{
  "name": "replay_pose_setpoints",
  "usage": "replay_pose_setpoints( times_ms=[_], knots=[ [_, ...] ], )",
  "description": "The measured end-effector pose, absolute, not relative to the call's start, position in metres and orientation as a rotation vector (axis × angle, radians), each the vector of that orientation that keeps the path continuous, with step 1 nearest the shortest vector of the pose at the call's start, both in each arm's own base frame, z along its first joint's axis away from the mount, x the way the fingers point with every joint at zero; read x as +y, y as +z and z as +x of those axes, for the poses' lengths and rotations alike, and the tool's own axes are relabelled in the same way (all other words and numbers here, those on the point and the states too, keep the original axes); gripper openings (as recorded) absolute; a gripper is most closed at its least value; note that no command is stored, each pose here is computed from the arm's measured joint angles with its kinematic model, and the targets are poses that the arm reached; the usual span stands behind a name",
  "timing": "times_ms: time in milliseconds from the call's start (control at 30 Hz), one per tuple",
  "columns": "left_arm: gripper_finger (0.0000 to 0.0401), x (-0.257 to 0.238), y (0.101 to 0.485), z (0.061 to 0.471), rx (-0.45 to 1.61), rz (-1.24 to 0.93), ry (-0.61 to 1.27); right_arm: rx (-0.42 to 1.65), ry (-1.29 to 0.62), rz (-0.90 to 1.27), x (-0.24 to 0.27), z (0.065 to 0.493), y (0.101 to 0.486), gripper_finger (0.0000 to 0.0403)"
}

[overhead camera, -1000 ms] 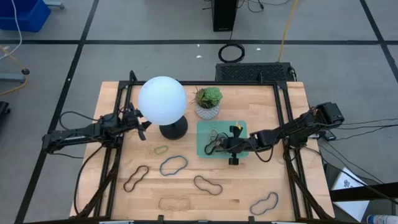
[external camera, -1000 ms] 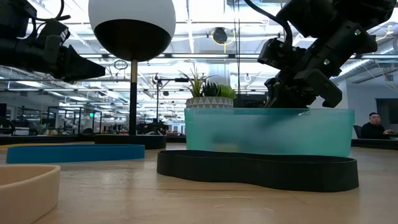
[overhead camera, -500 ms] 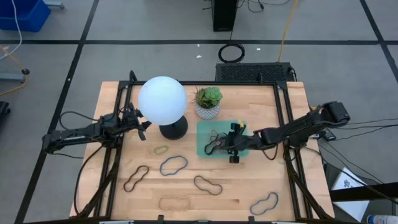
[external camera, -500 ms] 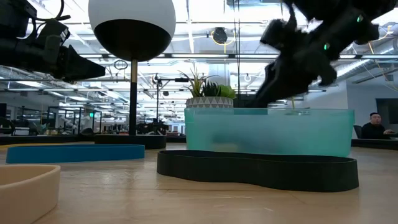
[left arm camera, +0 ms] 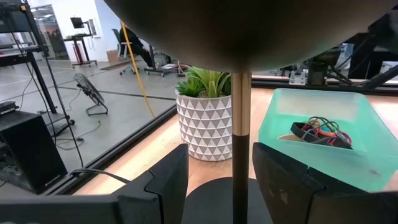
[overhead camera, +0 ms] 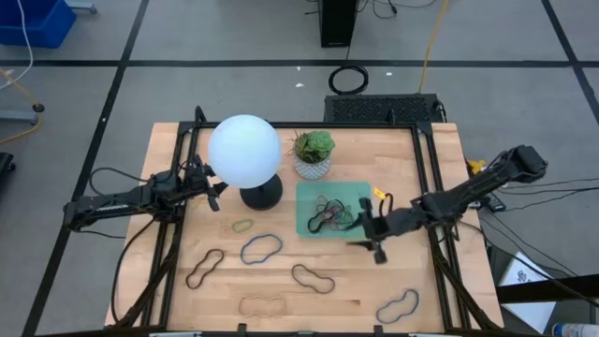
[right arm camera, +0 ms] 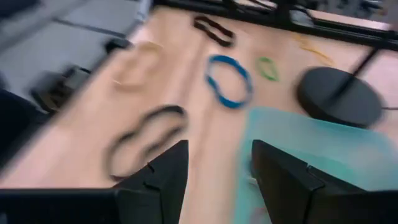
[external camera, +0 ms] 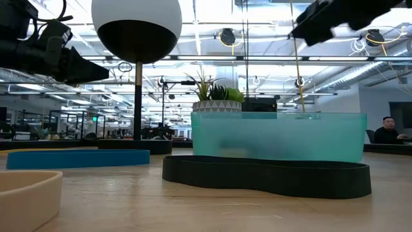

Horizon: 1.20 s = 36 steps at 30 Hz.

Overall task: Pick and place rubber bands into bin
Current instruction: Put the bottom blue rubber band into the blue bin

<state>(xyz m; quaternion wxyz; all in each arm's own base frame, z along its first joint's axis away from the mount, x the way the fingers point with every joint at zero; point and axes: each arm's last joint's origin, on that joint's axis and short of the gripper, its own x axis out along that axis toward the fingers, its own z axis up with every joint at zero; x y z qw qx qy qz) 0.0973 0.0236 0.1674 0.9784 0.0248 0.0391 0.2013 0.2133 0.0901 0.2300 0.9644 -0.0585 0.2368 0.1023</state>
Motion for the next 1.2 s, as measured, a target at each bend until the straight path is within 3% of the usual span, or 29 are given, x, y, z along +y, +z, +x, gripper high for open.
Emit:
replay_pose_setpoints(
  times_ms=[300,567,700,967,1200],
  knots=[
    [0.0186,0.024,0.168,0.097,0.072,0.035,0.406,0.389,0.315,0.052,0.121,0.203,0.241,0.0169],
    [0.0186,0.024,0.168,0.097,0.070,0.029,0.406,0.413,0.507,-0.236,0.139,0.189,0.233,0.0169],
    [0.0186,0.024,0.168,0.097,0.070,0.028,0.406,0.439,0.510,-0.297,0.154,0.182,0.224,0.0169],
    [0.0186,0.024,0.168,0.097,0.070,0.027,0.406,0.574,0.595,-0.385,0.177,0.167,0.201,0.0169],
    [0.0186,0.024,0.168,0.097,0.070,0.027,0.406,0.821,0.554,-0.341,0.195,0.162,0.198,0.0169]
  ],
)
